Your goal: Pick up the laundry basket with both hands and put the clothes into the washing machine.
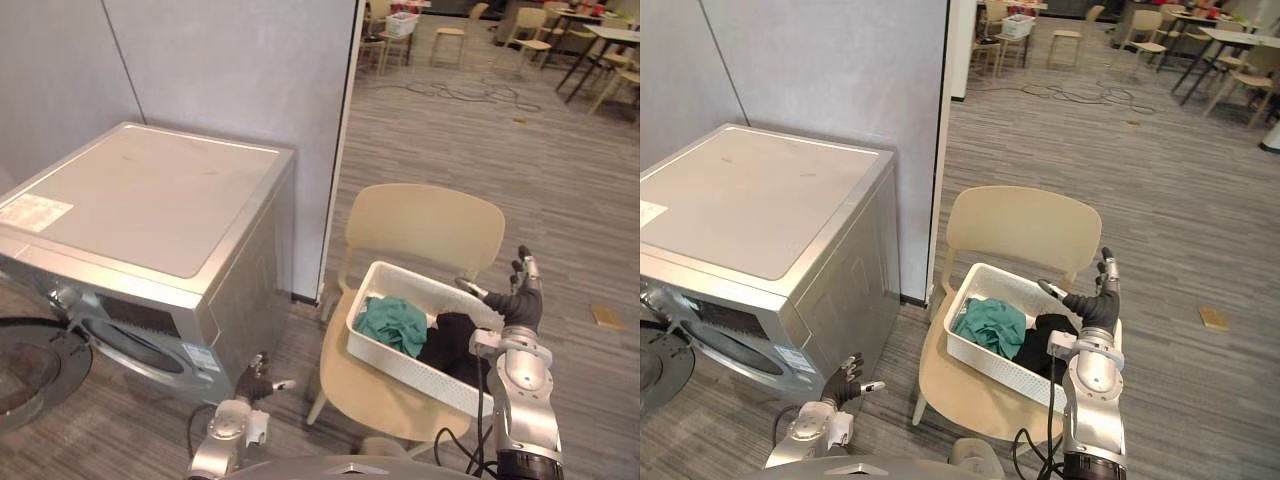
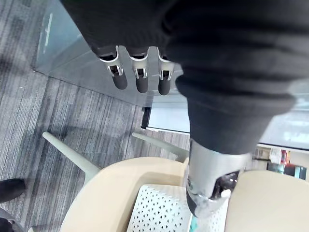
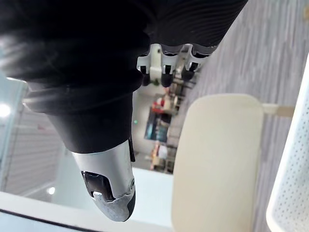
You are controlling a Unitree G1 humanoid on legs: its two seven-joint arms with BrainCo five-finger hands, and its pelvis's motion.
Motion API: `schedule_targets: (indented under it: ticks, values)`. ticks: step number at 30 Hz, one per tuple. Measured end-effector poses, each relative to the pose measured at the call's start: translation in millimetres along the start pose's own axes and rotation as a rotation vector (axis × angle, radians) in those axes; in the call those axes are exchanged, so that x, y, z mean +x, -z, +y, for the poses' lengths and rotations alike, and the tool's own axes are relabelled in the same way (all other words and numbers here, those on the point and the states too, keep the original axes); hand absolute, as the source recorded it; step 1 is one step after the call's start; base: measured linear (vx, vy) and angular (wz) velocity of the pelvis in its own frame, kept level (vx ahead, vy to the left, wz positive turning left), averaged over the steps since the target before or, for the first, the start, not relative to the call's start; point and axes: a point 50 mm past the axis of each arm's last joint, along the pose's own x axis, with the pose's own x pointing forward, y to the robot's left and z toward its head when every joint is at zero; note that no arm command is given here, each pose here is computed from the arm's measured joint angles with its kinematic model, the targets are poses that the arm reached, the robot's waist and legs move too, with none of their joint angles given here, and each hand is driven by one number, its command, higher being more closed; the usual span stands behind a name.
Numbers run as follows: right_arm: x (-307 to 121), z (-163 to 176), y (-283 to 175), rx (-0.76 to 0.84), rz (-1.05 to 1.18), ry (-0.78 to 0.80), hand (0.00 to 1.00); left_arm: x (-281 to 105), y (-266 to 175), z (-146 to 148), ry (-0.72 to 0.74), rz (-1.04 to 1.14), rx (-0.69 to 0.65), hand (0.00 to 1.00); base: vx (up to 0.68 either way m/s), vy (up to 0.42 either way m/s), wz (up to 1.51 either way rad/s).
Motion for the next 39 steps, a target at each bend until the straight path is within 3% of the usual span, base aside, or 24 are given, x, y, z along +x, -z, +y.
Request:
schedule_targets:
  ticks: [7, 10, 12, 18, 27, 34, 39]
  values:
    - [0, -9, 27, -0.036, 0.115, -0.017, 0.00, 0, -3, -18, 0.079, -0.009, 0.014, 0.00, 0.02, -0.002, 0.69]
    - [6, -14, 29, -0.078, 0.125, -0.003, 0.00, 2, -6, -19, 0.129, -0.018, 0.105, 0.00, 0.02, 0.116, 0.62]
    - [26, -18, 25, -0.097, 0.114, 0.004, 0.00, 4, -23, -17, 0.167, -0.076, 0.181, 0.00, -0.11, 0.108, 0.52]
    - [99, -14, -27, -0.168, -0.007, -0.002, 0.00, 10, -56, -23, 0.219, -0.180, 0.231, 0.00, -0.21, 0.071, -0.01]
    - [114, -27, -53, -0.219, -0.068, 0.001, 0.00, 2, -116, -39, 0.312, -0.402, 0.056, 0.00, -0.05, 0.022, -0.01]
    - [121, 4, -79, -0.199, -0.151, -0.115, 0.00, -2, -165, -24, 0.242, -0.568, -0.030, 0.00, 0.02, -0.008, -0.01]
    - [124, 4, -82, -0.201, -0.156, -0.102, 0.00, -5, -177, -11, 0.182, -0.618, -0.065, 0.00, 0.05, -0.013, 0.07]
